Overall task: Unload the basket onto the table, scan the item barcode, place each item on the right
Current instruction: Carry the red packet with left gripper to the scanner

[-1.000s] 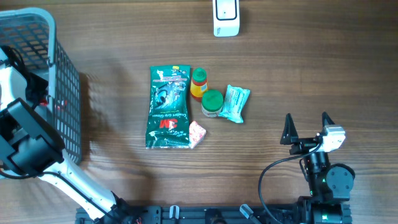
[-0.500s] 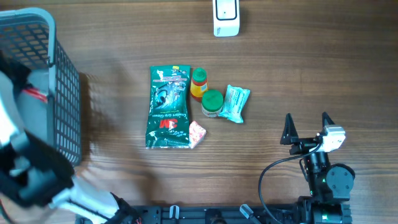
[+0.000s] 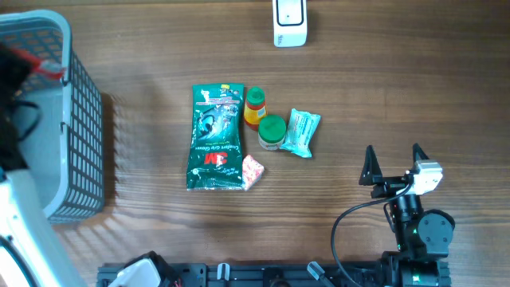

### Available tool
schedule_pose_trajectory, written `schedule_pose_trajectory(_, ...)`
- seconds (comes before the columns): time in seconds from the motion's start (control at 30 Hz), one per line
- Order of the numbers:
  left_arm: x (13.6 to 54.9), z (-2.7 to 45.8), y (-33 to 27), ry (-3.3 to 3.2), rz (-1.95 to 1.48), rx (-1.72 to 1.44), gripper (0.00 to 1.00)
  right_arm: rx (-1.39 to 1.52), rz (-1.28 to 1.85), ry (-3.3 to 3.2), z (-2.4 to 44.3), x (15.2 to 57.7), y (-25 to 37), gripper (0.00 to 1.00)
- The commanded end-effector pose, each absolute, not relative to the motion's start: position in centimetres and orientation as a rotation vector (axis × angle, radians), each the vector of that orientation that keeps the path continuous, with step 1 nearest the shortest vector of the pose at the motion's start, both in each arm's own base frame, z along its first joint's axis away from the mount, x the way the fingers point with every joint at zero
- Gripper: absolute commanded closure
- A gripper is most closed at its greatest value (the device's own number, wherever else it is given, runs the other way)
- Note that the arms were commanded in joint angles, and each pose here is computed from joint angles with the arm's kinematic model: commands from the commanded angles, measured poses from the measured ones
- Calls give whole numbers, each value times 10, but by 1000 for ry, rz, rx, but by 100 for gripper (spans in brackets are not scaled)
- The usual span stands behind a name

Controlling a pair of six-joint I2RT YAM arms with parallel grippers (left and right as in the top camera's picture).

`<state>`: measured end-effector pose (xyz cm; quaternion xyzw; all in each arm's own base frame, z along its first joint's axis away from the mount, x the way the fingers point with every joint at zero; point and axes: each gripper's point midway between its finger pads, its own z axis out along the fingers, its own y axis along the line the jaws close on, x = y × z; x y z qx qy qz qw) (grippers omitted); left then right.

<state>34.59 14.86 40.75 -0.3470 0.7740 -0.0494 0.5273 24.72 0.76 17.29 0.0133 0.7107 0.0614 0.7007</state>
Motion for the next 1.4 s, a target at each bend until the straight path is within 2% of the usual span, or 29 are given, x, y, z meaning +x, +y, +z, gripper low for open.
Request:
schedule_pose_trajectory(0.0, 355, 416, 62, 1932, -322, -620, 96, 28, 141, 1576, 174, 247, 9, 0)
schedule_pose_trajectory(0.23, 372, 394, -58, 2100, -519, -316, 96, 28, 141, 1576, 174, 247, 9, 0)
schedule_pose_trajectory(0.43, 380, 371, -137, 2188, -624, -117, 96, 28, 141, 1576, 174, 247, 9, 0)
schedule_pose_trajectory(0.77, 378, 305, -265, 2341, -733, 182, 96, 28, 141, 1577, 174, 247, 9, 0)
schedule_pose_trajectory(0.9, 374, 268, -316, 2385, -749, 299, 96, 28, 141, 1576, 174, 247, 9, 0)
schedule_pose_trajectory(1.07, 364, 201, -373, 2481, -746, 426, 96, 28, 141, 1576, 174, 247, 9, 0)
schedule_pose_trajectory(1.37, 345, 101, -404, 2674, -669, 492, 96, 28, 141, 1576, 174, 247, 9, 0)
